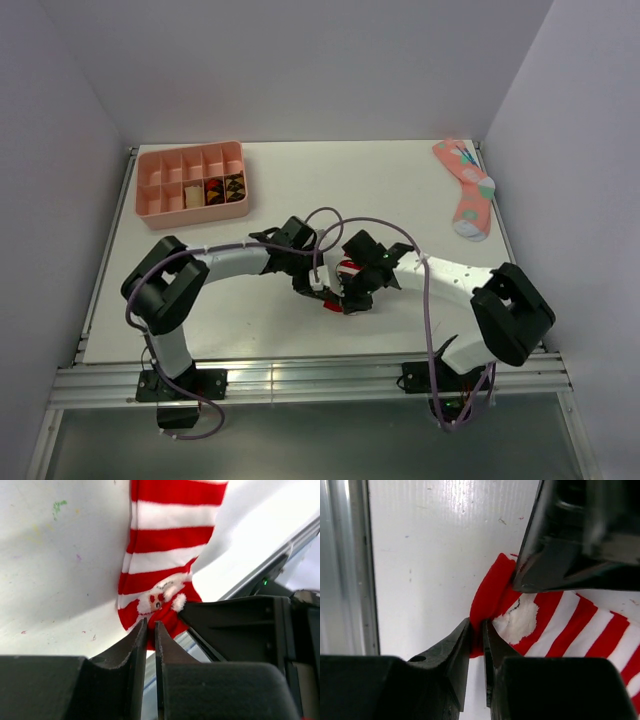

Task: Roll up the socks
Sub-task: Roll the sock at the center of the board.

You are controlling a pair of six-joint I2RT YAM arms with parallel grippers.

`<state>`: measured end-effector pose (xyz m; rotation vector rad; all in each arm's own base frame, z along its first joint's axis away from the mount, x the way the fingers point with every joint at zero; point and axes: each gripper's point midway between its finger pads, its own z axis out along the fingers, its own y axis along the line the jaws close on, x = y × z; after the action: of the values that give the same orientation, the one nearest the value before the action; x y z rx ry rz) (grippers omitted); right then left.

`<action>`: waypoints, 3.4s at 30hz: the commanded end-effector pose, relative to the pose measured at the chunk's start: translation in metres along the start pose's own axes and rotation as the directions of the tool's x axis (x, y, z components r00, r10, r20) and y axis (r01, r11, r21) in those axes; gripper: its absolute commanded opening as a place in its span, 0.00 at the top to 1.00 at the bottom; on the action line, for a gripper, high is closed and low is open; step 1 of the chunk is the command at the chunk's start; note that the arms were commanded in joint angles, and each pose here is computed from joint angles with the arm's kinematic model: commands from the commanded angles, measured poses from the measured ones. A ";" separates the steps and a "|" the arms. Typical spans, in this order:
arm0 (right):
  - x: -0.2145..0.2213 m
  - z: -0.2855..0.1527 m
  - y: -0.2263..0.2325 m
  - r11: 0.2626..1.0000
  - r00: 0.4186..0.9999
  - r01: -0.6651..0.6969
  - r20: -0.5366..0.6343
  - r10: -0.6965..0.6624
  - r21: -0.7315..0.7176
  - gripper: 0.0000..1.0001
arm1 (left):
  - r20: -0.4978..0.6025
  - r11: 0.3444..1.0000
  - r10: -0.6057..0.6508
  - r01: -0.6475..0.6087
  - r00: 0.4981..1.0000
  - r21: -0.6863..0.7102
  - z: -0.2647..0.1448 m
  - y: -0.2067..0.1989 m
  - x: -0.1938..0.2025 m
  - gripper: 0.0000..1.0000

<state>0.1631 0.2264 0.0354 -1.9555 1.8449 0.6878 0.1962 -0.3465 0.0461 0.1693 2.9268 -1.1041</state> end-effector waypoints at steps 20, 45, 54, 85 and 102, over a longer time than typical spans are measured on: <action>0.041 -0.033 0.012 0.810 0.894 -0.443 -0.119 0.433 -0.385 0.78 | 0.589 0.943 0.264 -0.334 0.764 0.010 -0.025 -0.038 -0.029 0.72; 0.064 -0.032 -0.004 0.704 0.807 -0.583 -0.195 0.557 -0.406 0.78 | 0.490 0.530 0.738 -0.848 0.464 0.005 0.043 -0.081 0.021 0.59; 0.065 -0.031 -0.006 0.702 0.804 -0.589 -0.195 0.562 -0.402 0.78 | 0.455 0.514 0.761 -0.857 0.462 0.009 0.051 -0.072 0.028 0.60; 0.067 -0.051 -0.030 0.700 0.754 -0.644 -0.099 0.650 -0.309 0.56 | 0.200 0.618 0.770 -0.786 0.606 0.003 0.105 -0.041 0.042 0.98; 0.115 -0.100 -0.115 0.479 0.473 -0.878 0.129 0.872 -0.021 0.53 | 0.026 0.767 0.639 -0.633 0.769 -0.106 0.103 -0.025 0.045 1.00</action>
<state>0.2575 0.0943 0.0336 -0.8505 2.7177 1.1318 0.1672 -0.4676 0.0319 1.0049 2.2411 -1.0074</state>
